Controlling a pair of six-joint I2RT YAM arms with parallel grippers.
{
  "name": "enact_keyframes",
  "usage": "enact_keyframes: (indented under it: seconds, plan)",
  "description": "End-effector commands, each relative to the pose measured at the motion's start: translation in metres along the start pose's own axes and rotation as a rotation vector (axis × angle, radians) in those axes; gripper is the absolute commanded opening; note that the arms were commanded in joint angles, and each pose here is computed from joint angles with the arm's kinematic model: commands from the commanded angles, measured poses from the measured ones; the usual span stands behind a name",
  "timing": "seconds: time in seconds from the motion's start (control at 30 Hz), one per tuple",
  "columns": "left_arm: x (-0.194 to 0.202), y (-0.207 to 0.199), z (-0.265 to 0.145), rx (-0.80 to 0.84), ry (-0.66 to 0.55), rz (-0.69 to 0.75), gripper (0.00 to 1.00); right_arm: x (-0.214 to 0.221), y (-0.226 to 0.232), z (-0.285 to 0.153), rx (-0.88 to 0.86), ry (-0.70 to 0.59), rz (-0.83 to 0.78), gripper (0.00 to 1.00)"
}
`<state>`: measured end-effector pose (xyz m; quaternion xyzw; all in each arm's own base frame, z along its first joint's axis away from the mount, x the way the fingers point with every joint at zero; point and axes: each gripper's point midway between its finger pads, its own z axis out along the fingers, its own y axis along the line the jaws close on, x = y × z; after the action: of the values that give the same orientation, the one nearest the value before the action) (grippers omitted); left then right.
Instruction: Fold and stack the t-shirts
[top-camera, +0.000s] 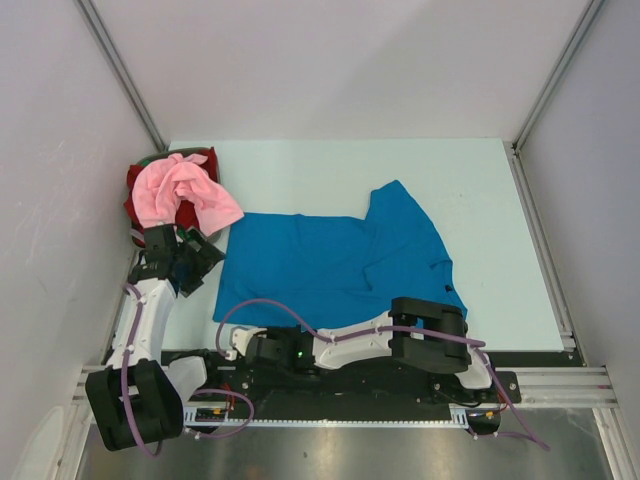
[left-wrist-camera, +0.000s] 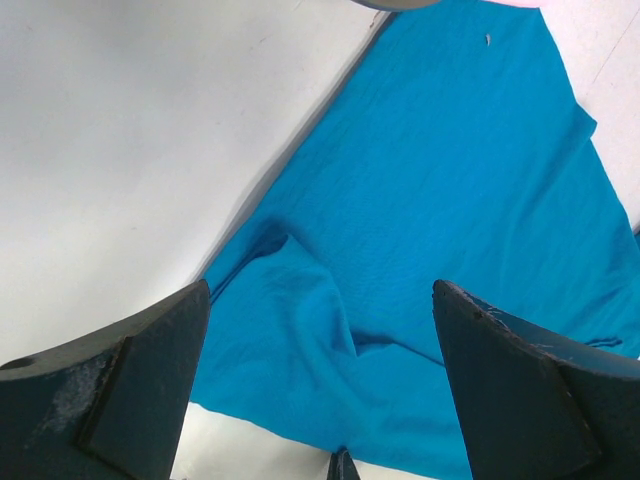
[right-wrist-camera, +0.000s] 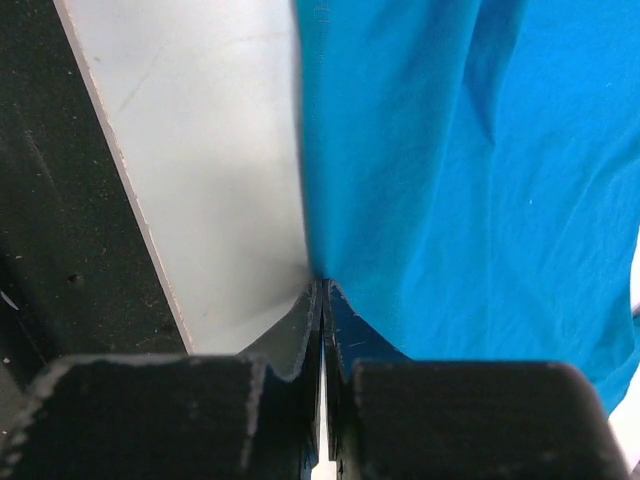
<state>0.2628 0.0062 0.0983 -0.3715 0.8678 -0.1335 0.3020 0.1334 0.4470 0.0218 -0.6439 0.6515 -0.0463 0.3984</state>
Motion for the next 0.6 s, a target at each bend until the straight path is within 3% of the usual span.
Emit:
enact_keyframes:
  seconds: [0.0, 0.57]
  plan:
    - [-0.006, -0.004, -0.002, 0.031, -0.019, 0.022, 0.97, 0.021, 0.027, 0.001, -0.076, 0.071, -0.027, 0.00]
    - [0.000, -0.005, -0.003, 0.053, -0.010, 0.015, 0.97, 0.021, 0.072, -0.031, -0.138, 0.065, -0.079, 0.00]
